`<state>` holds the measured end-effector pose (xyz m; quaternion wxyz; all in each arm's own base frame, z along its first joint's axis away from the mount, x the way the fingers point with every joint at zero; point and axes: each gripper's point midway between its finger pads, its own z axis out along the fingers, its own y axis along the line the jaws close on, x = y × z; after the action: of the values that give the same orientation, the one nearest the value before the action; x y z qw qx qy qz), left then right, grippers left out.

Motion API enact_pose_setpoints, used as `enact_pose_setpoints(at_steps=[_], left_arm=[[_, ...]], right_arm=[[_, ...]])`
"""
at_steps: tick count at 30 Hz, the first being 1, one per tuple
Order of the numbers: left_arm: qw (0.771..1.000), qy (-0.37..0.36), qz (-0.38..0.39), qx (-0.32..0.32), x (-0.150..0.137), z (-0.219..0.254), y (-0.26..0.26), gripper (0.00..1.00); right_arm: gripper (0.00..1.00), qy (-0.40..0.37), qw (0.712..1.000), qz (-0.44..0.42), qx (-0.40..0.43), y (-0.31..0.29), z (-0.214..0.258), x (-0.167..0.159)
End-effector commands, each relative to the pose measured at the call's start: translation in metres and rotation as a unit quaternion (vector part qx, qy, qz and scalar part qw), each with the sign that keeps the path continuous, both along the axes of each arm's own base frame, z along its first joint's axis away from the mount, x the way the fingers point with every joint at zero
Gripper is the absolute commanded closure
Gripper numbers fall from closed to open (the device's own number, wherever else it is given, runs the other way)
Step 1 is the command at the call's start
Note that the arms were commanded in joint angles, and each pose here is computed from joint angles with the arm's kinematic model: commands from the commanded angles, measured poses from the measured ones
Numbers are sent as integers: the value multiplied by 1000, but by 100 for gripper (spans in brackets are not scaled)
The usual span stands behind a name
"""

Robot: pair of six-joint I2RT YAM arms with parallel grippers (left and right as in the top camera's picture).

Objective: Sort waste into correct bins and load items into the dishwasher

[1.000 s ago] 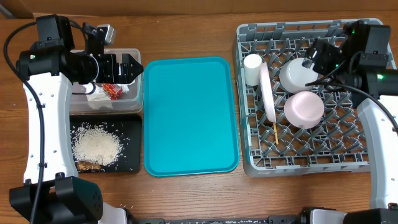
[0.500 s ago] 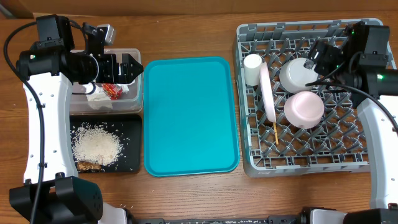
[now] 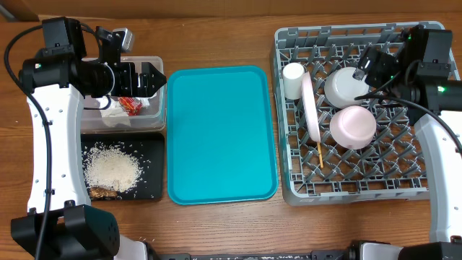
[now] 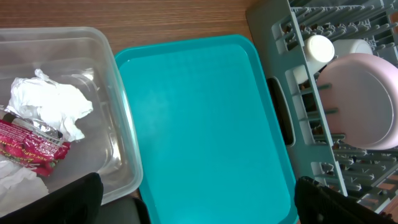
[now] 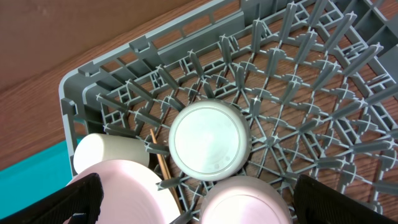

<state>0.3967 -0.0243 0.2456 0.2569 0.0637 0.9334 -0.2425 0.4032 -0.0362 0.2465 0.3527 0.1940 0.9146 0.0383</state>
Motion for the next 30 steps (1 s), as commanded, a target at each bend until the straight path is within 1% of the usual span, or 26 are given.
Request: enact_pose_setpoints(at_steps=[1, 5, 8, 14, 19, 23, 26, 30], left_arm=[[1000, -15, -1, 2, 2, 12, -2, 0], [1000, -15, -1, 2, 2, 12, -2, 0], [1000, -15, -1, 2, 2, 12, -2, 0], [1000, -15, -1, 2, 2, 12, -2, 0], [1000, -15, -1, 2, 2, 12, -2, 0], [1000, -15, -1, 2, 2, 12, -2, 0], [1000, -15, -1, 2, 2, 12, -2, 0], [1000, -15, -1, 2, 2, 12, -2, 0]], right_arm=[[0, -18, 1000, -6, -4, -3, 14, 3], [0, -33, 999, -6, -5, -2, 26, -2], [0, -58, 998, -6, -7, -2, 45, -11], [0, -146, 989, -5, -14, 2, 108, -48], [0, -228, 974, 8, -18, 14, 161, -92], [0, -296, 954, 37, -14, 34, 199, -135], [0, -339, 940, 47, -17, 40, 219, -174], [0, -383, 921, 72, -5, 47, 234, -224]])
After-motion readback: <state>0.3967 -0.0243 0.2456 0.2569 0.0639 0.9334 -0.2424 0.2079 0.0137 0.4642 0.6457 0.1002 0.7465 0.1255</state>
